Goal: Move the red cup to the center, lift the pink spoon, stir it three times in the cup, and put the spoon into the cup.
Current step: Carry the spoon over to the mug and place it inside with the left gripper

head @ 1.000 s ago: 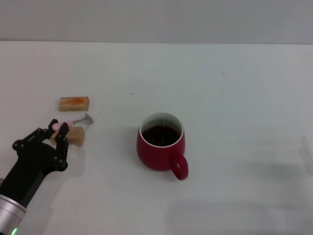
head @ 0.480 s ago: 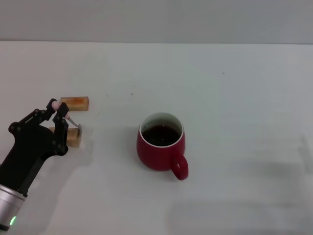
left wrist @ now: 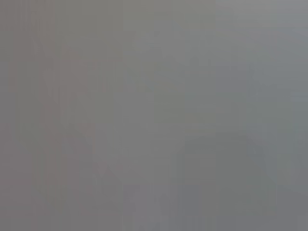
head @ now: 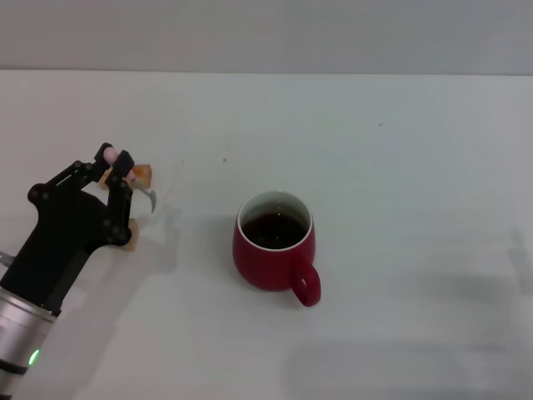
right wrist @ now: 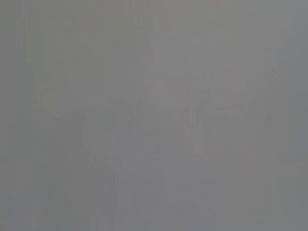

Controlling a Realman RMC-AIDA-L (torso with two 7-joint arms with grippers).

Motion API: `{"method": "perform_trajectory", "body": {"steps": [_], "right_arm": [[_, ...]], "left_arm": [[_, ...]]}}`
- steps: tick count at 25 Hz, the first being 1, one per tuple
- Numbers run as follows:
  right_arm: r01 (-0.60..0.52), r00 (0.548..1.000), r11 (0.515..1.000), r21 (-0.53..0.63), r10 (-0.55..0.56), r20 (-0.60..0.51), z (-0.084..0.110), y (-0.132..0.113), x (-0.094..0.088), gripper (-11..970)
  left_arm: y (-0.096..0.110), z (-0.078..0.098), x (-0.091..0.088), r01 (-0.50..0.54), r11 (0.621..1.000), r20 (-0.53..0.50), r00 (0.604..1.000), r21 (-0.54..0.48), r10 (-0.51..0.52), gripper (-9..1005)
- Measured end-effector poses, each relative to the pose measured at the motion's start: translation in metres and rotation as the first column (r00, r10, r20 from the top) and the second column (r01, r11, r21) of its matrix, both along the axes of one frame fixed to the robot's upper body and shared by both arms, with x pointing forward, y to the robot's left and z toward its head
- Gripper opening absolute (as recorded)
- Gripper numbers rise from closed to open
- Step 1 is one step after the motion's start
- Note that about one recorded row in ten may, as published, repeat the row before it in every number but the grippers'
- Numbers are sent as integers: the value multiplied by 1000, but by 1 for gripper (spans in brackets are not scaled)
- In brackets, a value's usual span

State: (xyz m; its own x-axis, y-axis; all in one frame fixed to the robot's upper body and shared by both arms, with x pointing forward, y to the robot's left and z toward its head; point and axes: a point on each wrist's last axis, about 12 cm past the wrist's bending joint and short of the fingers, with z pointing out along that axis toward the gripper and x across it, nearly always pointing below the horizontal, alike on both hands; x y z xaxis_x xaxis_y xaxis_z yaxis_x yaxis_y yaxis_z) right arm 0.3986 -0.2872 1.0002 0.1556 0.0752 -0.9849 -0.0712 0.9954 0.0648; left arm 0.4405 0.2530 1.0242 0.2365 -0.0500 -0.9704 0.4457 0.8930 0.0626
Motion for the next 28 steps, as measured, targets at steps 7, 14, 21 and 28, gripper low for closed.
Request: {"method": "perform_trajectory", "body": {"steps": [7, 14, 21, 28], "right_arm": [[14, 1000, 1000, -4, -14, 1, 0, -3, 1, 738], [35, 999, 999, -20, -35, -6, -1, -9, 0, 737], [36, 999, 999, -22, -36, -14, -2, -9, 0, 737], [63, 998, 998, -29, -64, -14, -2, -15, -1, 737]], "left_arm": [[-11, 7, 6, 64, 998, 34, 997, -3, -64, 147], [-15, 14, 5, 100, 995, 81, 992, -25, -98, 146], [-16, 17, 2, 125, 991, 106, 987, -56, -118, 145], [-20, 18, -1, 169, 985, 112, 980, -43, -164, 146]]}}
